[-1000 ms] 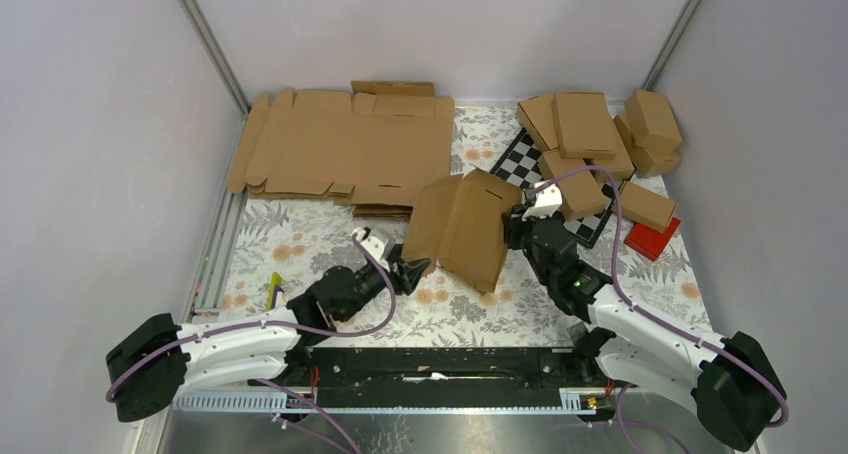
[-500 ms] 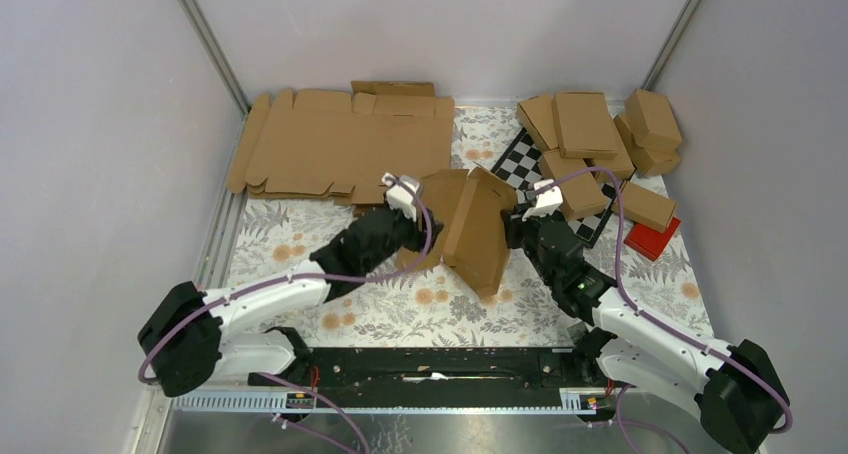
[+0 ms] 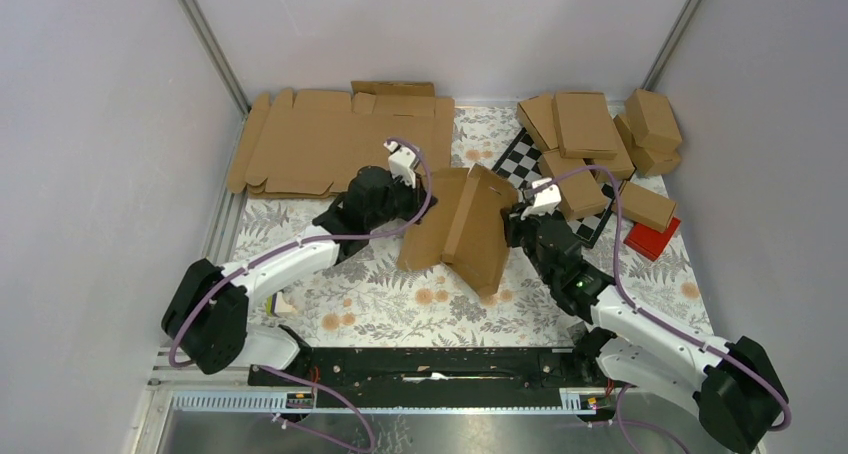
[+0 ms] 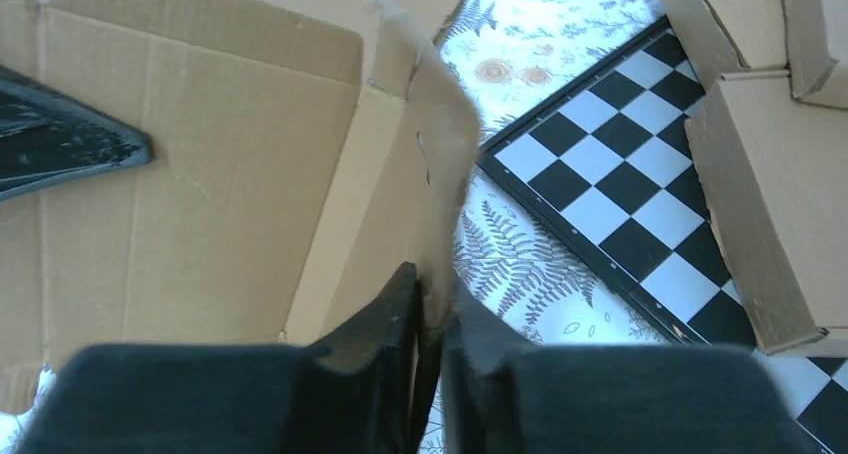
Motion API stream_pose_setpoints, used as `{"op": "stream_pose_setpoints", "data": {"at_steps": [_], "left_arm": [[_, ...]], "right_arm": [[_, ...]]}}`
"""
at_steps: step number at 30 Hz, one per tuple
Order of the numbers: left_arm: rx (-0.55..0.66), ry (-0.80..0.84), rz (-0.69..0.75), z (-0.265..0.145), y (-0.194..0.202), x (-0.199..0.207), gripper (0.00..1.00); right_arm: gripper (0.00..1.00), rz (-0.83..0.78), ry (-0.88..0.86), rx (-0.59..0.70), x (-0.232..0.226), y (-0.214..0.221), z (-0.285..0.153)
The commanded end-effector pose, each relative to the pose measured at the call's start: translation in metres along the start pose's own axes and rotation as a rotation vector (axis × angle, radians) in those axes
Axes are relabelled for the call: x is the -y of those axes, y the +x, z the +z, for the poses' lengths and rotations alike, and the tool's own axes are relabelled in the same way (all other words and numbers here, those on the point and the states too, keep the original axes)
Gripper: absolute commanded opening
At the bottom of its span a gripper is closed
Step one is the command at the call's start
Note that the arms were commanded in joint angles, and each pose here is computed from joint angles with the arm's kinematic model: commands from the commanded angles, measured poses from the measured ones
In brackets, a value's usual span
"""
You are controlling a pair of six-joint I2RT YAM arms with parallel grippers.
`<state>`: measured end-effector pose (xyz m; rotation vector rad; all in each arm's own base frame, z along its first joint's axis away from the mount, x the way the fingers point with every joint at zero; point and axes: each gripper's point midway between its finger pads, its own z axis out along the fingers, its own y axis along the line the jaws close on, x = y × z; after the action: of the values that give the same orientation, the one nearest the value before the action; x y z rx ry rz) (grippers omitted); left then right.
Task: Fold the paper box
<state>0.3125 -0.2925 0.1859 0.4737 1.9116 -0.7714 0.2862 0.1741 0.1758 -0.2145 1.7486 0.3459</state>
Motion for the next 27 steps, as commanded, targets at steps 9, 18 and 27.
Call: {"op": "stream_pose_setpoints", "data": {"at_steps": [9,18,27], "left_arm": [[0.353,-0.005,0.012,-0.044,-0.054,0.004,0.0],[0.582,0.02,0.074,-0.08,-0.021,0.03,0.0],[0.599,0.102,0.089,-0.092,0.0,0.039,0.0]], "right_arm": [[0.88,0.04,0.061,-0.232,-0.003,0.024,0.011],[1.0,0.071,0.008,-0.359,-0.01,0.078,0.005],[0.99,0.071,-0.064,-0.428,-0.027,0.095,0.016]]}}
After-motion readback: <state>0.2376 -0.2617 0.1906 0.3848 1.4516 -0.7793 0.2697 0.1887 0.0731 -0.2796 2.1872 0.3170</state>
